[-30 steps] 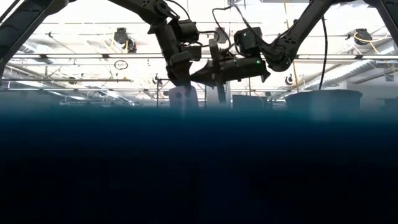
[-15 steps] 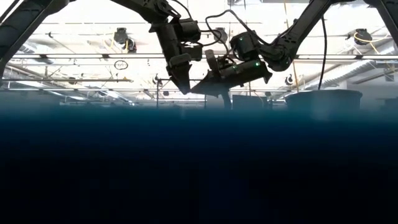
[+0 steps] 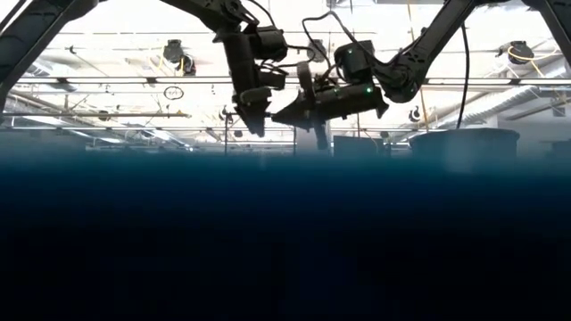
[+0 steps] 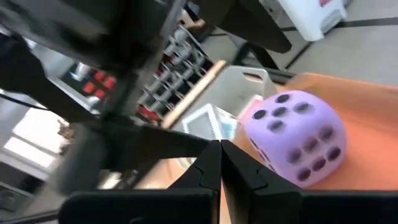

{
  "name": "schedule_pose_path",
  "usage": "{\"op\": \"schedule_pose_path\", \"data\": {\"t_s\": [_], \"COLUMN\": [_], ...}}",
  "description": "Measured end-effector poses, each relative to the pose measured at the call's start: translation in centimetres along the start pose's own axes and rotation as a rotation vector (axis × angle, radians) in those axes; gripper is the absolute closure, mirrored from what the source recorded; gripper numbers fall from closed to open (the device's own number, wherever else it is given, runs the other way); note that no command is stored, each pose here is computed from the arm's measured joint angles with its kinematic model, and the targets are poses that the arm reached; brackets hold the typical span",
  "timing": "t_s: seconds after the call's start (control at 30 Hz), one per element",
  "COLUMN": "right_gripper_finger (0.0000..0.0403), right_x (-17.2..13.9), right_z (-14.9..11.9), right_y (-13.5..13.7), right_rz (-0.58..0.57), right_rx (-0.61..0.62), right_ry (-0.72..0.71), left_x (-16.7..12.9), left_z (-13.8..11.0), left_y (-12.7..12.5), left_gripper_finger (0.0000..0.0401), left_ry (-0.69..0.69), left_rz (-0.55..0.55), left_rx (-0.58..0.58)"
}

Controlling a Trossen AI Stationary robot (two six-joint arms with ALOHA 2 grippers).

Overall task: Pick & Place Toys
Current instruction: Put the blue game piece into the right gray bin

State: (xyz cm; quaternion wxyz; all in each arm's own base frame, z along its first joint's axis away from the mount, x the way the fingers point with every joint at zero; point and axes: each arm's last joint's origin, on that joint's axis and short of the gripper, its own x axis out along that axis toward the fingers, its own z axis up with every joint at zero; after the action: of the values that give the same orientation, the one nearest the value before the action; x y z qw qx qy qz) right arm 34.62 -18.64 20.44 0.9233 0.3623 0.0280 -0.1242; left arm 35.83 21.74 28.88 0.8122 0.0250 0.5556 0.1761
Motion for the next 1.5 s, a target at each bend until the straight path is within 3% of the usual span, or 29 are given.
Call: {"op": "schedule_pose_path", "data": {"t_s": [0.23,0.37,0.53,0.8,1.07,1.2,1.5], "right_gripper_finger": [0.0403,0.0403,0.0403,0.0403,0.0403,0.0403,0.0403], "right_x": [-0.3,-1.1,-3.4,-8.3,-12.7,-14.0,-14.3], "right_z": [0.6,1.5,3.8,6.5,7.8,7.2,3.7], "right_y": [0.6,1.4,3.0,6.9,10.5,12.0,17.2], "right_rz": [0.043,0.029,-0.011,-0.087,-0.04,-0.009,0.224], "right_rx": [0.016,-0.047,-0.128,-0.319,-0.317,-0.227,-0.176], "right_ry": [-0.018,-0.022,-0.058,-0.095,-0.137,-0.085,0.048], "left_x": [-1.5,-3.3,-7.7,-16.7,-23.9,-25.1,-23.4], "left_z": [-1.2,-1.5,-1.9,-4.6,-8.0,-9.7,-15.1], "left_y": [-0.3,-0.2,0.5,1.7,0.4,-1.2,-5.7], "left_gripper_finger": [0.0002,0.0002,0.0002,0.0002,0.0002,0.0023,0.0135], "left_ry": [0.143,0.106,-0.041,-0.349,-0.574,-0.645,-0.731], "left_rz": [0.113,0.117,0.121,-0.042,-0.108,-0.195,-0.354], "left_rx": [-0.002,-0.037,-0.17,-0.355,-0.347,-0.324,-0.315]}}
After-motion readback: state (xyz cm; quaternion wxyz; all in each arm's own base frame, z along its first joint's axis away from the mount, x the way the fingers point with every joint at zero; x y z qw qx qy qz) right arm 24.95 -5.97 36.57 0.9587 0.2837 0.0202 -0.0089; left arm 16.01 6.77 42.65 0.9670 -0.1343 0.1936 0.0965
